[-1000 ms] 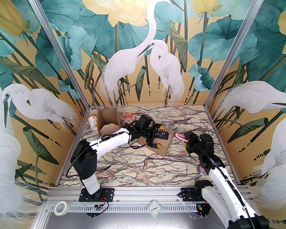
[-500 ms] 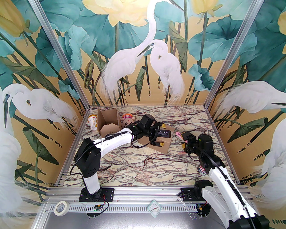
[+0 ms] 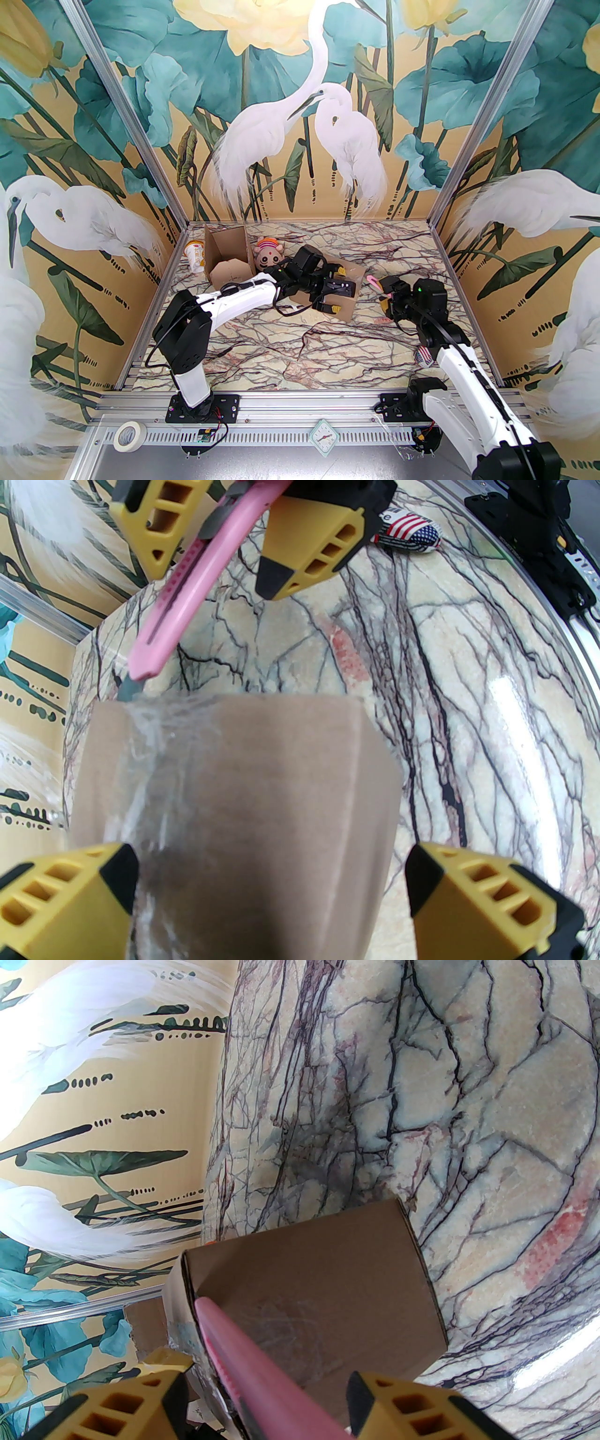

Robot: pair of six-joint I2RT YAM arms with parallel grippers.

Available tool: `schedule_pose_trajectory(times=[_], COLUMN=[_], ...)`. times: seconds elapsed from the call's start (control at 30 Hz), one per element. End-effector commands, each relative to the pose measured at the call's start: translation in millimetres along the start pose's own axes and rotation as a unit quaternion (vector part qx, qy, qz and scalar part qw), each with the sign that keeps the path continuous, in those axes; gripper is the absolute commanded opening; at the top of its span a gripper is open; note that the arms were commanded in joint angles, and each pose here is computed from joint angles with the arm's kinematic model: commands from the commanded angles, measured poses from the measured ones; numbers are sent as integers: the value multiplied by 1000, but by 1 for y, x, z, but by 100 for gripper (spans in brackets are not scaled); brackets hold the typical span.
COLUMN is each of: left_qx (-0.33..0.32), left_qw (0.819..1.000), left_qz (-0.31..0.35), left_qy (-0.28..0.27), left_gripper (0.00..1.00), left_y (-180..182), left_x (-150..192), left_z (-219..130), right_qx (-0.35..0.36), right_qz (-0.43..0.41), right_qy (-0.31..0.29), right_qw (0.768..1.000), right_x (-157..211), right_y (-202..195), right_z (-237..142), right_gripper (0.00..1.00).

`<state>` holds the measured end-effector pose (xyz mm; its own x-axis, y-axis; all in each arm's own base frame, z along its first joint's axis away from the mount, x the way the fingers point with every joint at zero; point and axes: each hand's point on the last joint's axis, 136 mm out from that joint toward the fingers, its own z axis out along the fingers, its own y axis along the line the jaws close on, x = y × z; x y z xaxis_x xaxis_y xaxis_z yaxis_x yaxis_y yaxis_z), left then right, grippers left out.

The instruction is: Unpack the express box

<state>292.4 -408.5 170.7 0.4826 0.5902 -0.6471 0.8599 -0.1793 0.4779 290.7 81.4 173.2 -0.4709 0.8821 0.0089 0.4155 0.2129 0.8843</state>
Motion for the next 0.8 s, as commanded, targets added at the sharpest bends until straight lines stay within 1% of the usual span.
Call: schedule_pose_trajectory(times=[0.0,0.17,0.4,0.47,0.67,0.7,0.77], left_qx=[-4,-8,-14,-18,-26,-27,-30], left_qw=[1000,1000,999,999,999,999,999], left_qz=[-3,-11,-29,-31,-33,-35,-35], left_qy=[-18,-21,-23,-25,-27,-26,-27], left_gripper=[99,99,99,99,99,99,99], left_y=[-1,-3,-6,-5,-3,-4,-3], left_x=[-9,-10,-8,-9,-12,-11,-11], left_z=[-7,-10,-14,-15,-15,-15,-16], right_qx=[-4,-2,3,-5,-25,-27,-36], right_qz=[6,13,14,13,-3,-4,-12], right_qy=[-38,-74,-96,-103,-107,-107,-108], right_qw=[999,997,995,995,994,994,993], right_x=[-13,-25,-38,-41,-48,-48,-50], right_y=[-1,-4,-5,0,12,12,17], right_z=[-2,-3,4,6,15,15,17], right_gripper=[0,0,0,0,10,13,24])
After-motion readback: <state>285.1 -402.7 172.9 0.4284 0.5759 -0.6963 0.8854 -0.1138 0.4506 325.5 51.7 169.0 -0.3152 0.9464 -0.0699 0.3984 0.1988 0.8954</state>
